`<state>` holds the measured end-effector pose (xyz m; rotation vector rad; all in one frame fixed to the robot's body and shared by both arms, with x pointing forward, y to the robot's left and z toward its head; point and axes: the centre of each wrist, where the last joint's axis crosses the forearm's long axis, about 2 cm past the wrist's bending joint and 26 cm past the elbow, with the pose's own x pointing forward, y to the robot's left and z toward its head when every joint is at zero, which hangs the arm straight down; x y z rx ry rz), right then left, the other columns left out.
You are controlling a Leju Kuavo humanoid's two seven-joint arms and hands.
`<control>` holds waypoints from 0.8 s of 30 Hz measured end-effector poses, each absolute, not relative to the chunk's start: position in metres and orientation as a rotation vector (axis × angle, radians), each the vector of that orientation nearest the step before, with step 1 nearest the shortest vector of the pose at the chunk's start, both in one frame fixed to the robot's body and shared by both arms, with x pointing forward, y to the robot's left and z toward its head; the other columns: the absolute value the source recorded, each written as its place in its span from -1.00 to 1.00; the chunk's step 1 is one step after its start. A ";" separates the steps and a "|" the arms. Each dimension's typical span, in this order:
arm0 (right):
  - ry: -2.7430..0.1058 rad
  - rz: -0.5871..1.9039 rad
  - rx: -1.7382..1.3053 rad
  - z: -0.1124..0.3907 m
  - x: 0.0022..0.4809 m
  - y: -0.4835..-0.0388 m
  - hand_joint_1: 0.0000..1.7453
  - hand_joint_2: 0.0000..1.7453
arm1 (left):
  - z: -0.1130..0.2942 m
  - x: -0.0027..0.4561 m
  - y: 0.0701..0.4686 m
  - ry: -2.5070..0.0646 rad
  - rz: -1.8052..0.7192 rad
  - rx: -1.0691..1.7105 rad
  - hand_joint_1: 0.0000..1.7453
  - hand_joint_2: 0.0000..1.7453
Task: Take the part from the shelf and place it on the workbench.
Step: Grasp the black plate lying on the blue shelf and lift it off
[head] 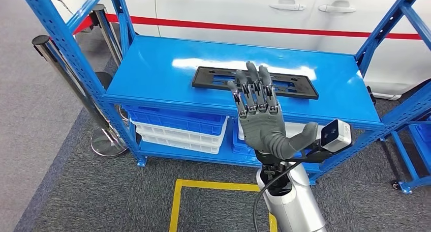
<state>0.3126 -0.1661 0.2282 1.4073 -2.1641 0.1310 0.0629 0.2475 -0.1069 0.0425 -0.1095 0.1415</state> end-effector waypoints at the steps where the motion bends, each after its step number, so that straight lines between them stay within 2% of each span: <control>1: -2.165 0.131 1.408 0.228 0.312 -0.166 -1.00 -1.00 | -0.107 0.062 0.247 -0.109 0.141 0.043 -1.00 -1.00; 24: -2.178 0.143 1.307 0.226 0.303 -0.166 -1.00 -1.00 | -0.107 0.060 0.247 -0.088 0.123 0.047 -1.00 -1.00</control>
